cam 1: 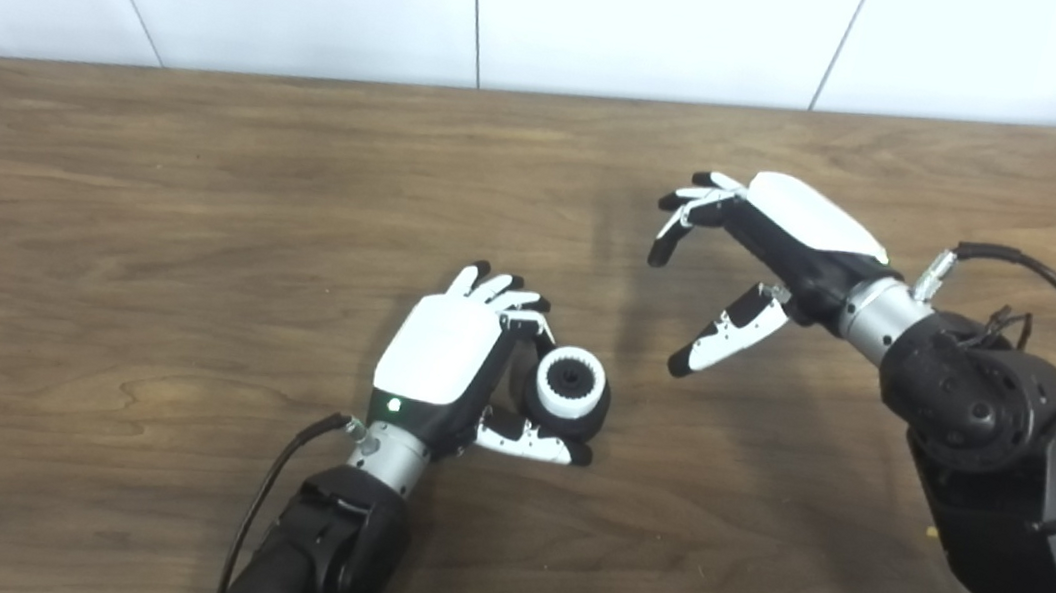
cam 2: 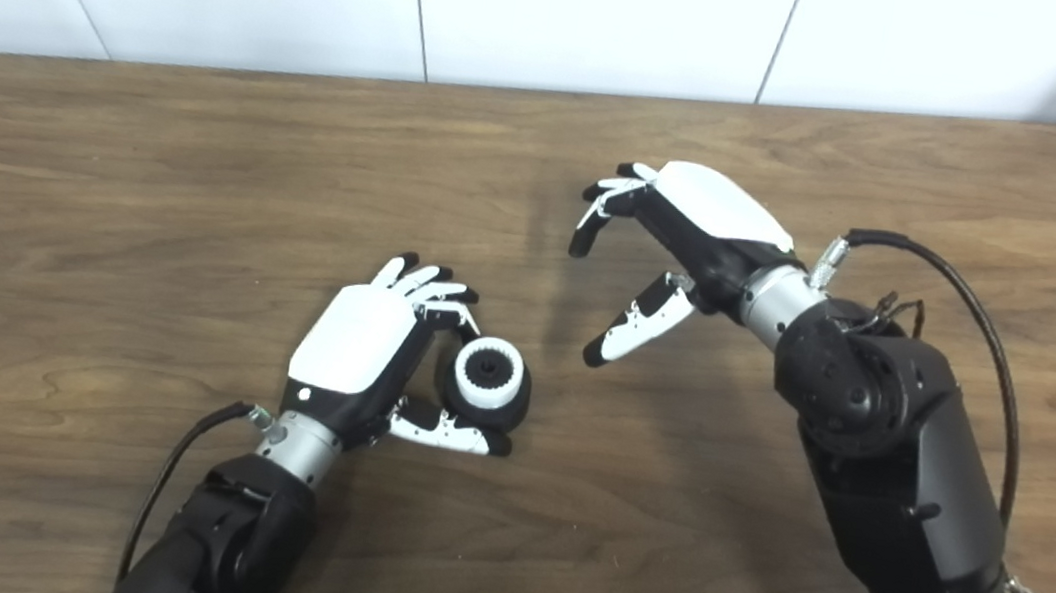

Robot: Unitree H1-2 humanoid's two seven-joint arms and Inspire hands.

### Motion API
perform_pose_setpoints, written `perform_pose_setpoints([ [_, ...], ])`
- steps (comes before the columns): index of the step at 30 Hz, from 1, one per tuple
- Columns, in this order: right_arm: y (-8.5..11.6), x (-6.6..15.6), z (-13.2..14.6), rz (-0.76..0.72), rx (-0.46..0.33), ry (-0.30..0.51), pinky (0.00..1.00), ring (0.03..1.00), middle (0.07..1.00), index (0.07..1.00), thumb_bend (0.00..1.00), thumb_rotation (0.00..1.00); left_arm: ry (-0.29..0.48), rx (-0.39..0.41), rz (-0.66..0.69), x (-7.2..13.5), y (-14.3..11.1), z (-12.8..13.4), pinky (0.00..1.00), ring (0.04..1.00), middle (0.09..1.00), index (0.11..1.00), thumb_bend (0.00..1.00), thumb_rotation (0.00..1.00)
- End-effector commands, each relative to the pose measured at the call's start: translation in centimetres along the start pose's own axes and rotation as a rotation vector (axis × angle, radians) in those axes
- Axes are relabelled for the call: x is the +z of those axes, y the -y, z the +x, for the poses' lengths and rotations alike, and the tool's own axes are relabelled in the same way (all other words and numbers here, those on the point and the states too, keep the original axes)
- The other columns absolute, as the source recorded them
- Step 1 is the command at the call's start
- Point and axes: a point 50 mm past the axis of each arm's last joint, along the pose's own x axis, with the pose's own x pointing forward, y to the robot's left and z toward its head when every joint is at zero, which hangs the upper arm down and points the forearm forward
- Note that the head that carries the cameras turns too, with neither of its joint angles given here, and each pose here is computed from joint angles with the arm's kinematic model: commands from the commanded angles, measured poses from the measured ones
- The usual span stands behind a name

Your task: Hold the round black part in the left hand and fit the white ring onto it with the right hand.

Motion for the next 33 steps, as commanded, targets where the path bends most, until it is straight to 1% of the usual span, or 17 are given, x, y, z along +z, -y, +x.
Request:
perform_pose_setpoints([
  [1, 1.4, 0.8, -0.3, -0.035, -0.080, 0.032, 0.89, 0.969, 0.872, 0.619, 1.00, 0.18, -0.003, -0.020, 0.026, -0.6, -0.2, -0.2, 0.98, 0.900, 0.810, 0.498, 0.52, 0.07],
  [2, 1.4, 0.8, -0.2, -0.036, -0.080, 0.032, 0.89, 0.967, 0.872, 0.619, 1.00, 0.18, -0.001, -0.021, 0.031, -0.7, -0.3, -0.2, 0.98, 0.901, 0.816, 0.611, 0.68, 0.17],
  [3, 1.3, 0.8, -0.2, -0.035, -0.080, 0.032, 0.89, 0.966, 0.872, 0.620, 1.00, 0.18, 0.002, -0.021, 0.035, -0.7, -0.4, -0.2, 0.98, 0.901, 0.821, 0.662, 0.73, 0.22],
  [5, 1.2, 0.8, -0.2, -0.035, -0.078, 0.027, 0.89, 0.966, 0.873, 0.621, 1.00, 0.19, 0.008, -0.017, 0.044, -0.8, -0.5, -0.2, 0.97, 0.901, 0.828, 0.737, 0.80, 0.30],
  [8, 1.1, 0.8, -0.2, -0.030, -0.074, 0.020, 0.89, 0.968, 0.876, 0.626, 1.00, 0.20, 0.022, -0.011, 0.061, -0.9, -0.8, -0.2, 0.96, 0.892, 0.829, 0.785, 0.86, 0.35],
  [14, 0.9, 0.8, -0.1, -0.032, -0.074, 0.022, 0.89, 0.965, 0.875, 0.624, 1.00, 0.20, 0.027, -0.013, 0.076, -1.1, -1.0, -0.2, 0.96, 0.894, 0.838, 0.815, 0.90, 0.37],
  [19, 0.8, 0.7, -0.1, -0.024, -0.072, 0.014, 0.90, 0.968, 0.873, 0.630, 1.00, 0.19, 0.017, -0.019, 0.074, -1.2, -1.1, -0.2, 0.95, 0.890, 0.856, 0.869, 0.94, 0.40],
  [28, 0.5, 0.5, 0.0, -0.039, -0.060, 0.005, 0.90, 0.972, 0.877, 0.639, 1.00, 0.21, -0.024, -0.025, 0.001, -1.5, -1.7, 0.0, 0.95, 0.909, 0.891, 0.926, 0.95, 0.45],
  [31, 0.4, 0.4, 0.1, -0.032, -0.053, -0.003, 0.90, 0.976, 0.880, 0.644, 1.00, 0.21, -0.036, -0.004, -0.063, -1.6, -1.9, 0.1, 0.94, 0.907, 0.899, 0.949, 0.97, 0.45],
  [33, 0.3, 0.3, 0.1, -0.029, -0.052, -0.005, 0.91, 0.978, 0.882, 0.646, 1.00, 0.21, -0.028, 0.015, -0.088, -1.7, -2.0, 0.1, 0.92, 0.896, 0.889, 0.967, 0.97, 0.44],
])
